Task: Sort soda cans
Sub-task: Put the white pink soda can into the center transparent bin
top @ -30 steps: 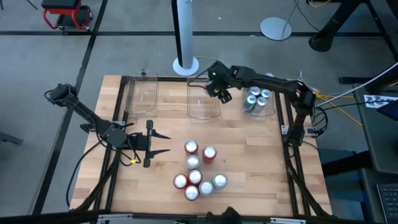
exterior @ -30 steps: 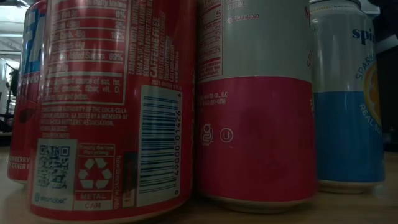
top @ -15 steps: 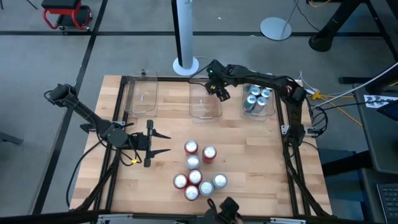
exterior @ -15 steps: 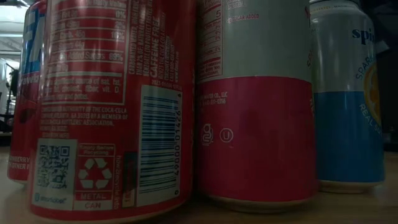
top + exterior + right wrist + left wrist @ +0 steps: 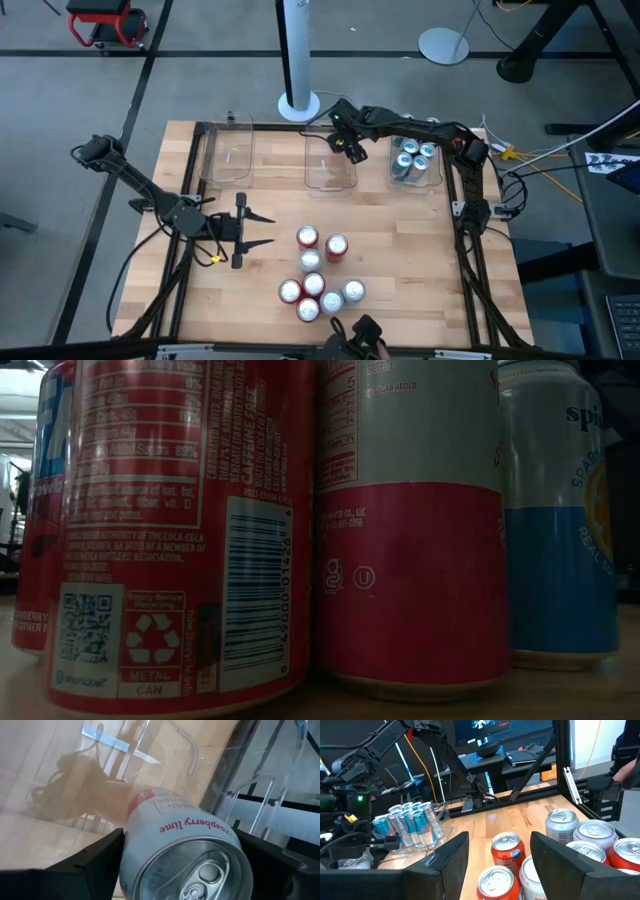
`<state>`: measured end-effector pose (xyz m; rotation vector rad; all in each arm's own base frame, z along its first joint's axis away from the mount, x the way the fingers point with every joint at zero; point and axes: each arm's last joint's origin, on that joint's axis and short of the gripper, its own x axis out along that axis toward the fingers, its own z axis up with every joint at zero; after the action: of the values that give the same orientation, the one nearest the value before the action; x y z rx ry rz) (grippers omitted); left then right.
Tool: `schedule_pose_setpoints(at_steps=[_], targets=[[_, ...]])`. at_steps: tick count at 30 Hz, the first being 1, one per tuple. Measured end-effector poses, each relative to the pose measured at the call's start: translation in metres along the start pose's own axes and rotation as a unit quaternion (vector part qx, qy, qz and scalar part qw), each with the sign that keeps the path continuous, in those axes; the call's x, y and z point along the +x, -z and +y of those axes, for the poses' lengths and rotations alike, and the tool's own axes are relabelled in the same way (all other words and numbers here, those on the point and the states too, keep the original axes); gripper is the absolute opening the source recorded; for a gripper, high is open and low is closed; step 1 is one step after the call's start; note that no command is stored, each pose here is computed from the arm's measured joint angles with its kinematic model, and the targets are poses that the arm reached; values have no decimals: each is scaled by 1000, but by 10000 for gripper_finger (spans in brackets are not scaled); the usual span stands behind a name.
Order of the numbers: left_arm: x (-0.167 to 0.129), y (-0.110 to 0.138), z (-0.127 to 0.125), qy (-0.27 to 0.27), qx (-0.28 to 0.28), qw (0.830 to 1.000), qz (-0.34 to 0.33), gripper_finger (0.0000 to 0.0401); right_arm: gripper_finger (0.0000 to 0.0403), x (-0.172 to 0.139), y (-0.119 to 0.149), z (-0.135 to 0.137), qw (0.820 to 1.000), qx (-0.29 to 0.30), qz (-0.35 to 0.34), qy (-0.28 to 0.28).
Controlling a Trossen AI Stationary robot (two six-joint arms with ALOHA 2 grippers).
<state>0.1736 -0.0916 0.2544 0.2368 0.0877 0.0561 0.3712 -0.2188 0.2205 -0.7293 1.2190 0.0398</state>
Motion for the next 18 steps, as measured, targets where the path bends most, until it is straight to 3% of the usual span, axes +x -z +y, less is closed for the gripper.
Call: schedule_pose_setpoints(at_steps=[8,18], targets=[[0,0,0,0,1,1000,1,202,373,2,0,-1,1000,0,6,7],[0,0,0,0,2,1000,1,202,376,-4,-1,-4,1000,-15,18,10]])
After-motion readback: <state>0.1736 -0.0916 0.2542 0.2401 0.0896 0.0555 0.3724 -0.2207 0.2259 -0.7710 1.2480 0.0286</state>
